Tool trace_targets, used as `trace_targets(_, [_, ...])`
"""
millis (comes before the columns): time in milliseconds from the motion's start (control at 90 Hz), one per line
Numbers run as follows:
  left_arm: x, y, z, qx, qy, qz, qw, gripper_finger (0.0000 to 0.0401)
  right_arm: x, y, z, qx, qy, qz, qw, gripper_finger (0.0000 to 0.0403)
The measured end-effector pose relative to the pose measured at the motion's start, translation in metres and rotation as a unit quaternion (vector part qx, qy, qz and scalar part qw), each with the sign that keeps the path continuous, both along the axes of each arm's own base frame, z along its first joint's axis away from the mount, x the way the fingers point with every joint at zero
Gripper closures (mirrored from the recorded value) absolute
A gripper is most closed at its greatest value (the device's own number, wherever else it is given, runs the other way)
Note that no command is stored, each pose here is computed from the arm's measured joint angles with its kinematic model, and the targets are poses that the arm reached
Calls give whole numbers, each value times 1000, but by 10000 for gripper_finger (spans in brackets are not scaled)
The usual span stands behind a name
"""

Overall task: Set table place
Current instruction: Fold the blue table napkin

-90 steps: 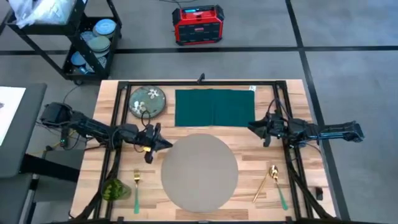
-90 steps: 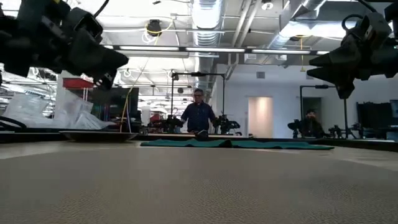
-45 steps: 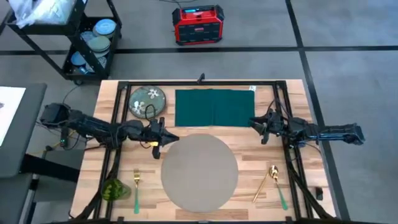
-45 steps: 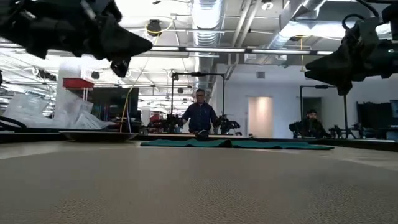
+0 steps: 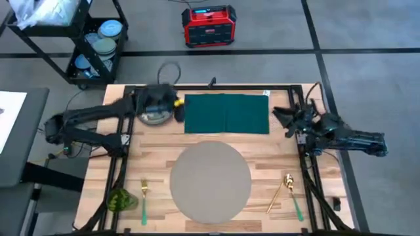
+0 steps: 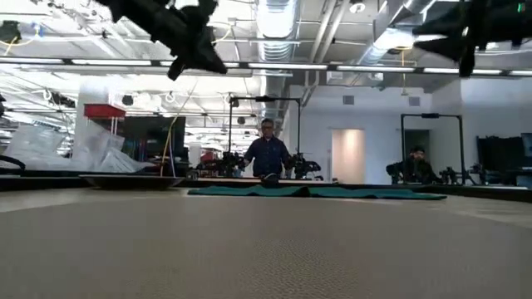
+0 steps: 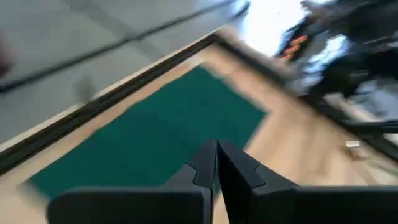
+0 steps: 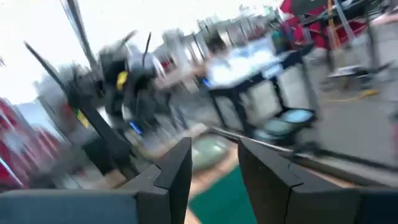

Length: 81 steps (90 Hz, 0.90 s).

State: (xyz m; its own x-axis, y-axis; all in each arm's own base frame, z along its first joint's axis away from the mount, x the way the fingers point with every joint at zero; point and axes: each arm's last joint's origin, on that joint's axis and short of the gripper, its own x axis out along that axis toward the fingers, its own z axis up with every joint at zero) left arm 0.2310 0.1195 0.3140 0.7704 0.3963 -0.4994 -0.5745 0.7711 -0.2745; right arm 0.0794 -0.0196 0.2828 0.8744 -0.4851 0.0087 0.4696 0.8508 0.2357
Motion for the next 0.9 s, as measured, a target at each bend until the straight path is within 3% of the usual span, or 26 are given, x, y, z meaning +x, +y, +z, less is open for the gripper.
trace_targets(167, [10, 34, -1, -40, 46, -27, 998, 401, -2, -2, 49, -54, 192, -13, 980, 281])
trace_targets(278, [23, 47, -16, -61, 66, -55, 994, 387, -5, -4, 56, -33, 330, -23, 943, 267])
trace_targets(367, [31, 55, -34, -85, 83, -83, 989, 363, -10, -7, 54, 2, 395, -45, 918, 247])
trace_targets(522, [43, 69, -67, -125, 112, -112, 979, 308, -17, -12, 52, 54, 393, -102, 912, 207])
trace_targets(756, [44, 87, -93, -151, 138, -96, 974, 231, -21, -21, 52, 70, 397, -160, 901, 176])
trace_targets(822, [42, 96, -95, -154, 133, -60, 977, 215, -22, -23, 53, 71, 397, -171, 899, 173])
trace_targets(900, [37, 106, -96, -159, 131, 33, 978, 204, -23, -25, 54, 74, 389, -184, 899, 172])
